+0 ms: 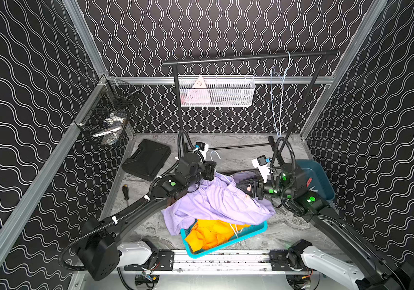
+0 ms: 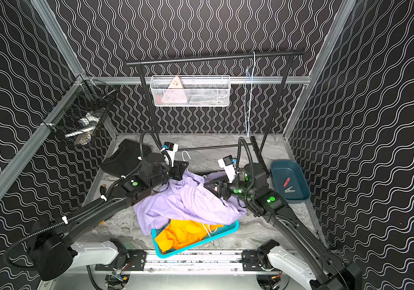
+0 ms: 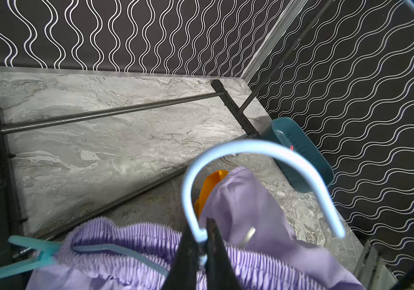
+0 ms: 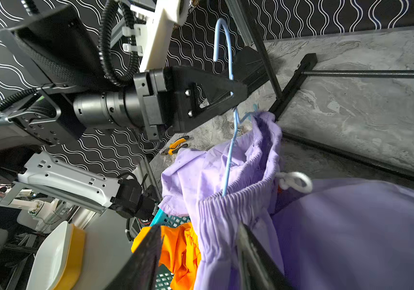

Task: Remove the clothespins securing shorts to the hanger
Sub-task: Pick up the hanger from the basket, then remove the clothespin from the hanger.

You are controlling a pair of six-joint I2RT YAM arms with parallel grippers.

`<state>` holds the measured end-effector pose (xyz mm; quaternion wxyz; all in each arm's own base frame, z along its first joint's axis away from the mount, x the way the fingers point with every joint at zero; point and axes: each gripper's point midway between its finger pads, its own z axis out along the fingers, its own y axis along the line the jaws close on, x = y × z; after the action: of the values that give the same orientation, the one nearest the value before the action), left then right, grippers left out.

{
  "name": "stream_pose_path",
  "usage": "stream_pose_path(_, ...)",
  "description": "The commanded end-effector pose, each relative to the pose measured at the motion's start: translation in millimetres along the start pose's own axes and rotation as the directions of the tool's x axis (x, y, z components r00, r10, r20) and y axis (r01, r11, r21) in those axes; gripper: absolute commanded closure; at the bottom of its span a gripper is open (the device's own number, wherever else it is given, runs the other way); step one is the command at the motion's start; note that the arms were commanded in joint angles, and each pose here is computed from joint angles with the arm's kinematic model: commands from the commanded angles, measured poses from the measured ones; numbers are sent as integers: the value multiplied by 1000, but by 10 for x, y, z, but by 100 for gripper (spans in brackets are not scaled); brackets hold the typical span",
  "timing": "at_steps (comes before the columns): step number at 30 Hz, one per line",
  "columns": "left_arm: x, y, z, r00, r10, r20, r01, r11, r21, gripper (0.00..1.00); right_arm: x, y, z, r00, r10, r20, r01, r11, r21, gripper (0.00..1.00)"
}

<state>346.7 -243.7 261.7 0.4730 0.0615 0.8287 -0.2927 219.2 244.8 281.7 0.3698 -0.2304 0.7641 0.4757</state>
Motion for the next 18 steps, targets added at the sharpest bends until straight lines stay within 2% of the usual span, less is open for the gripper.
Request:
stream_pose_path(1,40,1,-14,1000,16,-14,-16,1000,6,100,-68,0,-46,1000,-5,18,4,999,32,45)
stream_pose_path(8,61,22,-32,1000,18,-15,-18,1000,1,100,-141,-151,-267,998,63,10,-64,970,233,39)
stream_pose_path(15,67,25,-22,1000,14,-19,-14,1000,0,100,-28,-74,-442,990,142,-13,-134,956,262,37)
stream_pose_path(18,65,22,-23,1000,9,-19,-9,1000,2,100,51,-9,-453,983,181,-44,-165,957,237,37)
